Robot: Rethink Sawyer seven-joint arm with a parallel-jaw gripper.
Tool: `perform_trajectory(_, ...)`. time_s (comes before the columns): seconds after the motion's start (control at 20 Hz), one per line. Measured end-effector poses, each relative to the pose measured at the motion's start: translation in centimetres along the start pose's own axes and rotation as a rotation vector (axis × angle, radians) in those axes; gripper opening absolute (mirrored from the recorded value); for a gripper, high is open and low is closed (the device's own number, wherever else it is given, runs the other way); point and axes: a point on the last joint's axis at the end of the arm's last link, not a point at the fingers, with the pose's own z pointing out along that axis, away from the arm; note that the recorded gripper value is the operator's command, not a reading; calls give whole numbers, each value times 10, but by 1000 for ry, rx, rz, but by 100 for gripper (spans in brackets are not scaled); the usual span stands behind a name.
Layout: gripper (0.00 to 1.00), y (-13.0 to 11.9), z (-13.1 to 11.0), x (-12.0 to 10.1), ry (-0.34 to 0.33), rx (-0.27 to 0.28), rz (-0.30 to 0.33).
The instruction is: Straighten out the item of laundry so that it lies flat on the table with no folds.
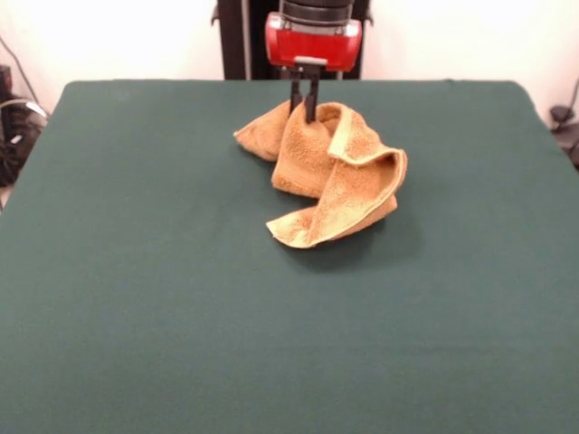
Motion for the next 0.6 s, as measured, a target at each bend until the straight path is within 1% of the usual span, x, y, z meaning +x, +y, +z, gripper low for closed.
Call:
perform_trajectory(0.25,0,0,0,-1,-1,0,-1)
perform_trajectory(0.45,0,3,-1,-7,-11,1,-8)
perform_trajectory(0.55,0,5,-1,-12,-13,0,-15)
perform_trajectory(0.6,0,9,-3,-19,-11,-2,-23)
